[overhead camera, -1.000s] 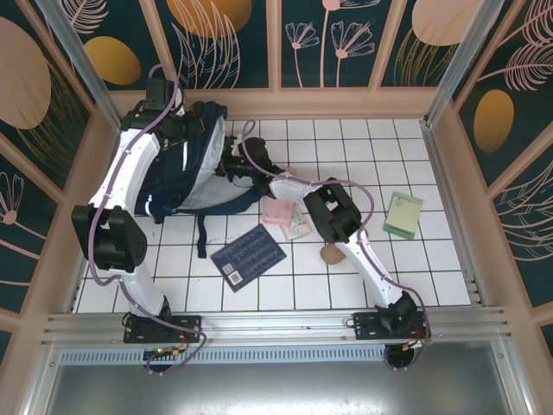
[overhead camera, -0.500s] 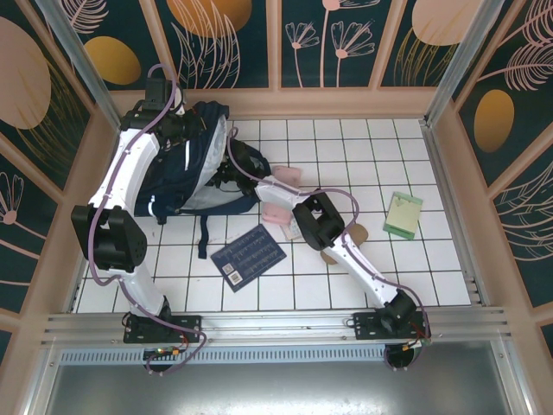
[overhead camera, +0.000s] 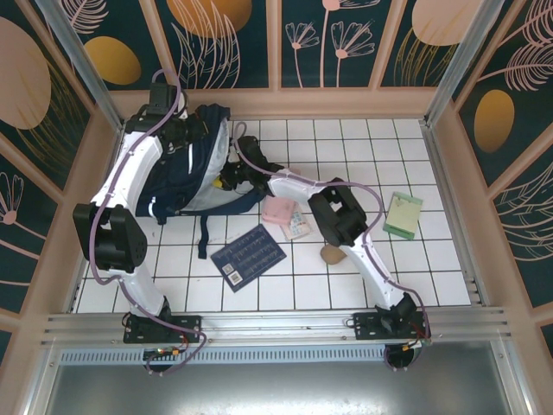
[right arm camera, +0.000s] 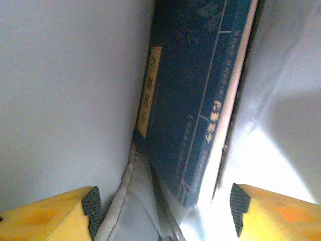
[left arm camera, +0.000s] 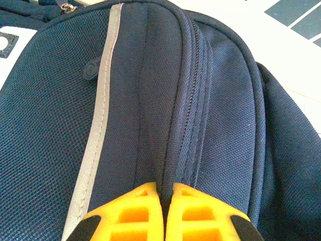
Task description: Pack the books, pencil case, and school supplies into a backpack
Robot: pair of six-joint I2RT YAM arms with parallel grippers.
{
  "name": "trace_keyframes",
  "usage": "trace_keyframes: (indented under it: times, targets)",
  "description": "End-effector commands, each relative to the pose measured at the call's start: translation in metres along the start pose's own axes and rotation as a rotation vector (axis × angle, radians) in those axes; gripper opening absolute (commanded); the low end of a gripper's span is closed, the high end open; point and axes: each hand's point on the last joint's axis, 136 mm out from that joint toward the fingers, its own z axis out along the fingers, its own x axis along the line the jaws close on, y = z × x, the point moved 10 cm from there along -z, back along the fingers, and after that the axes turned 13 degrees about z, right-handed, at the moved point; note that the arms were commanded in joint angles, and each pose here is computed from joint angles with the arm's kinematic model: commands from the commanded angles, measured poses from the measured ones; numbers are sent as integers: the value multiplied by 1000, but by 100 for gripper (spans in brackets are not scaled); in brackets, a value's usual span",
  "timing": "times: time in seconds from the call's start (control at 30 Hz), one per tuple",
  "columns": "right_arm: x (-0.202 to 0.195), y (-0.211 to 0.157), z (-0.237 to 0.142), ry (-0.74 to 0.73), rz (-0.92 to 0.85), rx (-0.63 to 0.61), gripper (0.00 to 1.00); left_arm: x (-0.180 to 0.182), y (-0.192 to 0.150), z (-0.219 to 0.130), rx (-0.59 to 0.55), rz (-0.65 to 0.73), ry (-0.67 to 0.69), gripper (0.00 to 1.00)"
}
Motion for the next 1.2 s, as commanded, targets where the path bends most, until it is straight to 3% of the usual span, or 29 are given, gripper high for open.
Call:
trace_keyframes:
  times: [0.0, 0.13, 0.27, 0.33, 0.43, 0.5, 0.67, 0.8, 1.17]
  targets:
    - [22, -2, -35, -4, -73, -54, 71, 1, 8, -7, -97, 44, 25, 0]
    - [12, -12, -67, -82, -95, -90, 68, 11, -8, 14, -45, 39, 46, 5]
    - [6, -27, -101, -168, -157, -125, 63, 19, -26, 33, 12, 19, 39, 27]
    - [1, -37, -113, -212, -190, -122, 59, 22, -33, 37, 29, 8, 36, 33]
    - [-8, -53, -128, -287, -246, -94, 47, 24, -42, 39, 47, -5, 29, 50]
    - [-15, -65, -137, -332, -277, -70, 38, 25, -49, 37, 57, -15, 23, 55]
    - [-44, -97, -152, -400, -301, 19, 31, 22, -71, 18, 49, -66, -29, 60]
    - [-61, -121, -158, -429, -310, 87, 17, 18, -99, 3, 57, -90, -37, 60]
    - [-109, -153, -164, -536, -331, 191, 17, 7, -183, -8, 149, -97, -24, 57]
